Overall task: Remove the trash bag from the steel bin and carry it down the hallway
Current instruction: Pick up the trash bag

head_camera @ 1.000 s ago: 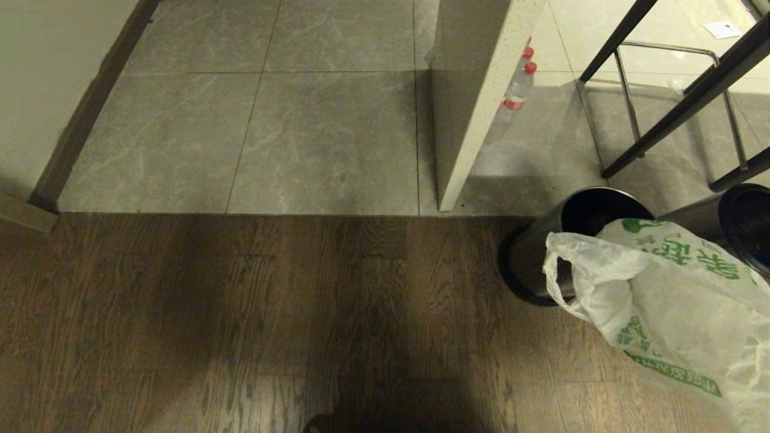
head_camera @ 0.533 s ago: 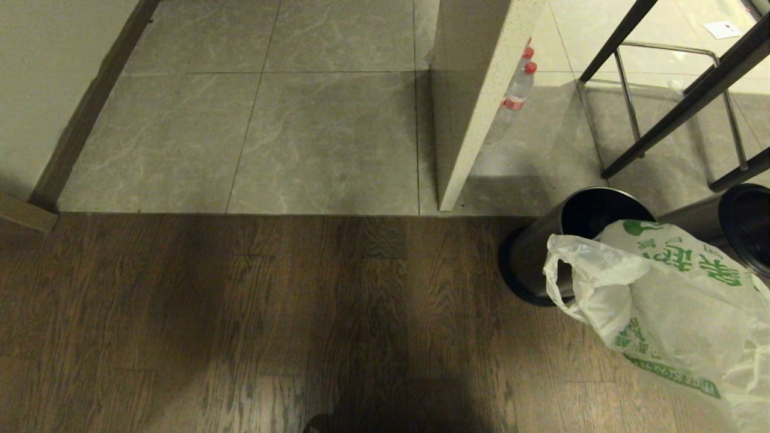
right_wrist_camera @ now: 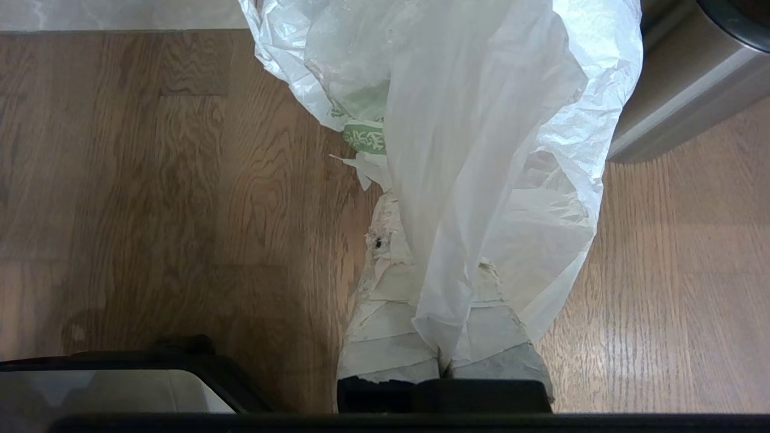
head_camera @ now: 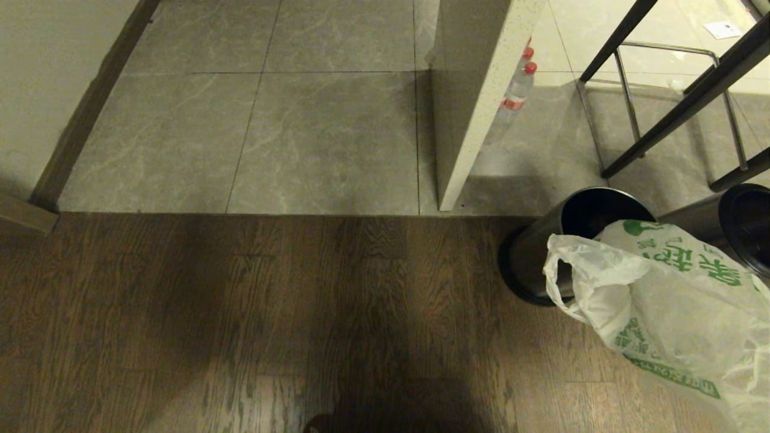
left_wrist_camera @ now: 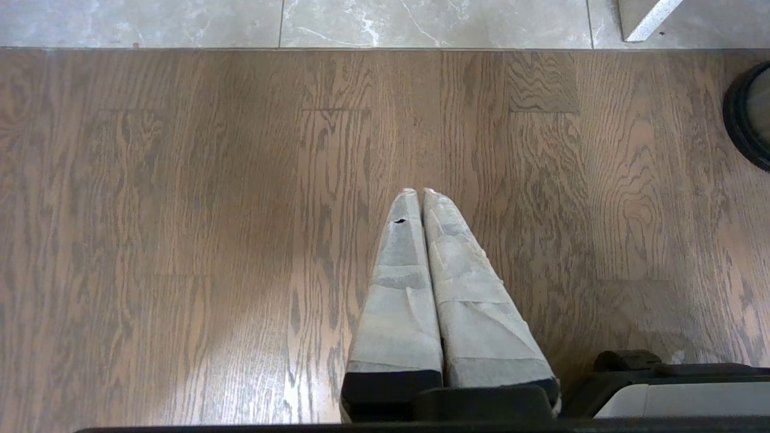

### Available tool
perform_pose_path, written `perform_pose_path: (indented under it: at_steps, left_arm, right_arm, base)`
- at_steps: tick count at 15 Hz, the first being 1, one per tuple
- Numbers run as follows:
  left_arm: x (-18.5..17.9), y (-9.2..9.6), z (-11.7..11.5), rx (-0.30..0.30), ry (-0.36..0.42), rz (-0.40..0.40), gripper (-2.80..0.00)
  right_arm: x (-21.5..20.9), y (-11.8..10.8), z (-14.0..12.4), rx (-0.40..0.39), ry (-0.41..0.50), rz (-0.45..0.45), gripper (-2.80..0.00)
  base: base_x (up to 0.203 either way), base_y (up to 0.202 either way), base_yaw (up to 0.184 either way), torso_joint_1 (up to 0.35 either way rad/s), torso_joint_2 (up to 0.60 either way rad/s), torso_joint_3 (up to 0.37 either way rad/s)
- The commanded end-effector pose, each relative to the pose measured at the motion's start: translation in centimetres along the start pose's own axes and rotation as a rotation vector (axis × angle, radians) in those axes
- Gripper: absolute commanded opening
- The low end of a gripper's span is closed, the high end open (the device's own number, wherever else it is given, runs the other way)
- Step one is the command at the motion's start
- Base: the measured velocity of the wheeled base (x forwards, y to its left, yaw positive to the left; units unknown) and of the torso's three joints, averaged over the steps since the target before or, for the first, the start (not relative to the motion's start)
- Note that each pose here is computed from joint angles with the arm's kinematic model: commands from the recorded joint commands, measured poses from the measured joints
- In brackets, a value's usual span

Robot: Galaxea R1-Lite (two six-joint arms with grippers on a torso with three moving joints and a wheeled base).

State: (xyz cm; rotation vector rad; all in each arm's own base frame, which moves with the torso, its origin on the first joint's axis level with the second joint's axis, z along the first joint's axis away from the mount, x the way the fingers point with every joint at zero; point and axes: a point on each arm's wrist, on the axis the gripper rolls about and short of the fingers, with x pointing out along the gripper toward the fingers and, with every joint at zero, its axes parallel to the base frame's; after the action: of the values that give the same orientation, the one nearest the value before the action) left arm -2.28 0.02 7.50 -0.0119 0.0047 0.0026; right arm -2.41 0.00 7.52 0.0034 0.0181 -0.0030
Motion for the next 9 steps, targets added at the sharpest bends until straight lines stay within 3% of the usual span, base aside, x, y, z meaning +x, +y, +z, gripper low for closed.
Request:
perform_pose_path:
  at_steps: [1,9]
  left_arm:
    - [0.00,0.00,-0.05,0.000,0.000,0.001,-2.80]
    - [0.00,0.00,-0.05,0.000,0.000,0.001,-2.80]
  right_arm:
    - [0.01,0.00,0.00,0.000,0.002,0.000,-2.80]
    - [0.01,0.00,0.00,0.000,0.002,0.000,-2.80]
  base:
    - [0.000,0.000,0.000,0.000,0.00,0.000]
    - [0.000,0.000,0.000,0.000,0.00,0.000]
